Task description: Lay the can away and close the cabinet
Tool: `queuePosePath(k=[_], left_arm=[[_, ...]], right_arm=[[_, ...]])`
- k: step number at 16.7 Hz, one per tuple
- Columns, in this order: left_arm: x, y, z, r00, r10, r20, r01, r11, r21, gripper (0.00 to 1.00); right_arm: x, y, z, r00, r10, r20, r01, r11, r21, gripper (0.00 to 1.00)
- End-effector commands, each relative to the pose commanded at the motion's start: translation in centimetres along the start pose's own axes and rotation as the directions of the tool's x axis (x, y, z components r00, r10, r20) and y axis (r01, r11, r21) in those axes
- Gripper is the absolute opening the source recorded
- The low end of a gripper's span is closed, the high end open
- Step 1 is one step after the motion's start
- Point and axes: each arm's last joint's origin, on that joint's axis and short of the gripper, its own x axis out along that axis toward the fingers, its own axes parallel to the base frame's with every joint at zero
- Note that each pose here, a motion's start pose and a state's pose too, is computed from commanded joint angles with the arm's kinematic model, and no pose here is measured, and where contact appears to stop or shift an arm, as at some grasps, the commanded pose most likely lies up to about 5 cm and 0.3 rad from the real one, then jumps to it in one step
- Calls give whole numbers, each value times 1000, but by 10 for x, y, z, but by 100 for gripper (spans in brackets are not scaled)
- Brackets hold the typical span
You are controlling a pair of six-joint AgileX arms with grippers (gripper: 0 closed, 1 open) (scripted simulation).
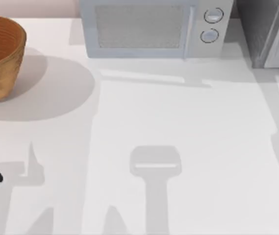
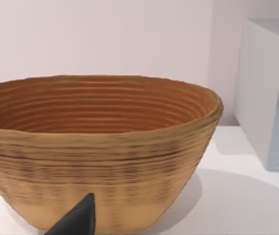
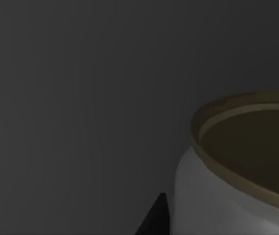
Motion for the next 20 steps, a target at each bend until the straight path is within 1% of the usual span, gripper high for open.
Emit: queuePosePath(k=[6,19,20], left_arm=[[0,0,0,1000,0,0,0,1000,0,100],[0,0,0,1000,0,0,0,1000,0,100],[0,0,0,1000,0,0,0,1000,0,100]], right_arm=[[6,-1,-3,1000,0,-3,0,1000,-1,0],[6,-1,-3,1000,0,-3,0,1000,-1,98],[6,-1,-3,1000,0,-3,0,1000,-1,100]])
